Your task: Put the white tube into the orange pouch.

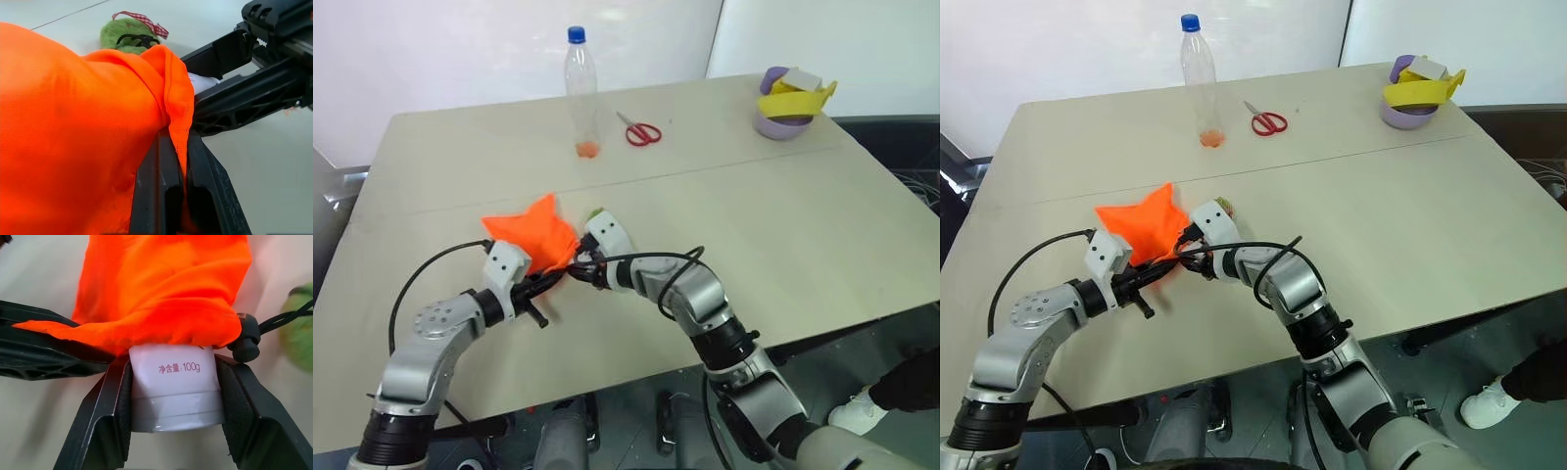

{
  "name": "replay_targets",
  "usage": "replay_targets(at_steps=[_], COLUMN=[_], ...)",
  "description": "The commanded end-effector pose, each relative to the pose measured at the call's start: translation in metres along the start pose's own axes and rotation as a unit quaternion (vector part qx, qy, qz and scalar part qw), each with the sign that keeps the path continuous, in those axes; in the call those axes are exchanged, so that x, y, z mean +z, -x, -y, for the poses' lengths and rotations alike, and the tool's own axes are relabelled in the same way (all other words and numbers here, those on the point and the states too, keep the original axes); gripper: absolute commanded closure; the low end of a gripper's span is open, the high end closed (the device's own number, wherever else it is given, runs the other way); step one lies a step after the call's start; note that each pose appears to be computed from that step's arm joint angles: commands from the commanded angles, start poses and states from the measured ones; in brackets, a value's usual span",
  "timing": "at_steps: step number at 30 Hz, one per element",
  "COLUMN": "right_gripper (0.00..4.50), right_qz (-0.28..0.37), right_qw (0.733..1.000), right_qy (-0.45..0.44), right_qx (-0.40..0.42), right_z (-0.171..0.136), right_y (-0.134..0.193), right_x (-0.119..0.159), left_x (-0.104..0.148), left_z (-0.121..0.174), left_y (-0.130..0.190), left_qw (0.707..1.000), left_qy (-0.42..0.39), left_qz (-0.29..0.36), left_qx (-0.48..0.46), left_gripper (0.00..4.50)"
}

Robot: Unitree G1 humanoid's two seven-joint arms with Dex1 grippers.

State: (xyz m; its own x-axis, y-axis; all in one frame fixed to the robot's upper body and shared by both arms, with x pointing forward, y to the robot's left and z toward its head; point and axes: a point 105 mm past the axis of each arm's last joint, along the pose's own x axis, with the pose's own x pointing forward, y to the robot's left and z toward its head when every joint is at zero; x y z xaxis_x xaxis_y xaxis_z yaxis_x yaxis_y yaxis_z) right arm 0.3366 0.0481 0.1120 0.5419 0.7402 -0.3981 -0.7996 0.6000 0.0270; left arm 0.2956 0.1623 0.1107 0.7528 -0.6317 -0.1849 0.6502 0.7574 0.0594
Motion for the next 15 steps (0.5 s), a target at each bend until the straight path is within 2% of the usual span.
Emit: replay_targets(at_steps=[1,5,8,15], right_gripper=[2.66,2.66,2.66,2.66], right_qz=[0.009,-0.011,-0.032,-0.023], right_qw=[1.0,0.998,0.992,0.99], right_qy=[0.02,0.054,0.12,0.134], right_qx=[0.021,0.01,0.009,0.039], right_z=[-0.015,-0.017,-0.02,-0.032], right_y=[-0.007,-0.013,-0.016,-0.02], right_x=[0.013,0.009,0.002,0.009], left_x=[0.02,0.025,0.035,0.037], left_z=[0.004,0.008,0.004,0.011], left_y=[-0.007,-0.01,-0.011,-0.016], left_qw=[0.999,0.999,0.997,0.997], left_qy=[-0.022,-0.019,-0.005,-0.01], left_qz=[0.037,0.051,0.076,0.081], left_qx=[0.005,-0.002,0.002,-0.01], left_gripper=[4.5,4.5,4.5,4.5])
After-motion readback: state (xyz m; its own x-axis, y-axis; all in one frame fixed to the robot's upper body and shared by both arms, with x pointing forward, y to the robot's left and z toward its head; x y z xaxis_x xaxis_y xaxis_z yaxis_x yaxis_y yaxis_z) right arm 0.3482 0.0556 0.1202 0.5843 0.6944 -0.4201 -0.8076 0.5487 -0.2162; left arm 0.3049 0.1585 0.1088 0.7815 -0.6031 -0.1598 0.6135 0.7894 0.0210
